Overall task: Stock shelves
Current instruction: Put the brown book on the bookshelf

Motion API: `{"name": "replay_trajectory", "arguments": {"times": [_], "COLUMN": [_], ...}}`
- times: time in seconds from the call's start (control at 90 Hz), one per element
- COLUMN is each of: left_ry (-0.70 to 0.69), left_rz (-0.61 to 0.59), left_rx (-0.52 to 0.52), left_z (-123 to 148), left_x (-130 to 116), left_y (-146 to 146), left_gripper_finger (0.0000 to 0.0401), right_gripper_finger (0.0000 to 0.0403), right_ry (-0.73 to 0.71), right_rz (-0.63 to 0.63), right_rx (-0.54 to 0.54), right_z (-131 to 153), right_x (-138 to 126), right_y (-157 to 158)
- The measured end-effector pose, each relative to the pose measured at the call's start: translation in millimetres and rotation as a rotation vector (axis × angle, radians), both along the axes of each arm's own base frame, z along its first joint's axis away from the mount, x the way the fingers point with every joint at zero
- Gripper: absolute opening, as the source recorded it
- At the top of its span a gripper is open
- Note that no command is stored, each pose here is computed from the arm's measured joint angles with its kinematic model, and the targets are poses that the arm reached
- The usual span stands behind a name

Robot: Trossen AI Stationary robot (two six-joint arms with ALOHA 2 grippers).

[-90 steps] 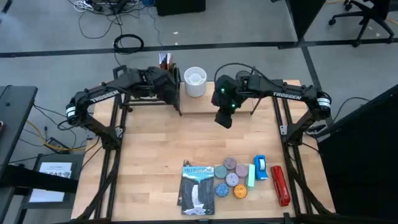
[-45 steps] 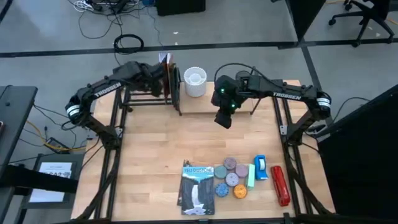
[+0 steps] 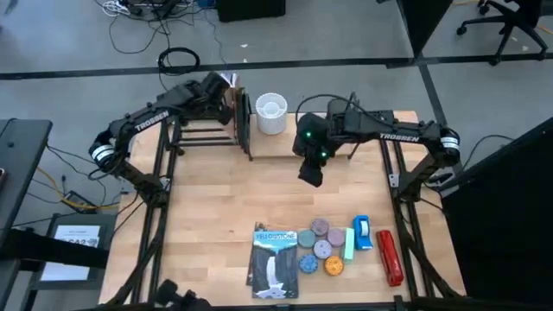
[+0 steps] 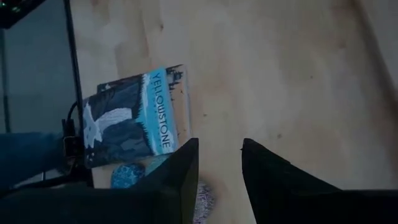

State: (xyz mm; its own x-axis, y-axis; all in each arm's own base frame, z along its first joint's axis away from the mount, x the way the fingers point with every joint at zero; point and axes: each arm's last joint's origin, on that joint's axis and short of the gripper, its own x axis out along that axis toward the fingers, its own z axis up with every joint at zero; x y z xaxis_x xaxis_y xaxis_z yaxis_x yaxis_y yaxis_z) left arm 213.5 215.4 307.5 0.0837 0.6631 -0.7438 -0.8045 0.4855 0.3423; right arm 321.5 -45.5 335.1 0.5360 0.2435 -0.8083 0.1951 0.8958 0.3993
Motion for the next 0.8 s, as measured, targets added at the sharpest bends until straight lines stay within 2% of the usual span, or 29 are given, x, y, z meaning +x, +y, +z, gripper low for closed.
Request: {"name": "replay_trajectory", "arguments": {"times": [0.222, 0.422, 0.522, 0.644, 0.8], "left_ry": [-0.003, 0.09, 0.1, 0.044, 0.117], "left_rz": [-0.121, -0.237, -0.252, -0.3, -0.286], "left_rx": [-0.004, 0.024, 0.024, 0.035, 0.066], "left_z": [-6.5, -5.7, -4.3, 2.6, 10.5], "left_x": [5.4, 5.9, 6.0, 9.7, 7.8], "left_y": [1.4, 1.9, 1.8, 3.0, 2.7], "left_gripper_finger": [0.0, 0.0, 0.0, 0.0, 0.0], "right_gripper_finger": [0.0091, 0.0091, 0.0091, 0.0091, 0.0091], "right_ry": [0.004, 0.001, 0.0, -0.001, -0.004], "right_rz": [-0.017, -0.018, -0.017, -0.017, -0.018], "right_rx": [0.009, 0.008, 0.006, 0.005, 0.002], "right_z": [0.0, 0.1, 0.2, 0.2, 0.4], "right_x": [0.1, 0.4, 0.5, 0.6, 0.8], "right_y": [-0.2, -0.3, -0.3, -0.3, -0.5]}}
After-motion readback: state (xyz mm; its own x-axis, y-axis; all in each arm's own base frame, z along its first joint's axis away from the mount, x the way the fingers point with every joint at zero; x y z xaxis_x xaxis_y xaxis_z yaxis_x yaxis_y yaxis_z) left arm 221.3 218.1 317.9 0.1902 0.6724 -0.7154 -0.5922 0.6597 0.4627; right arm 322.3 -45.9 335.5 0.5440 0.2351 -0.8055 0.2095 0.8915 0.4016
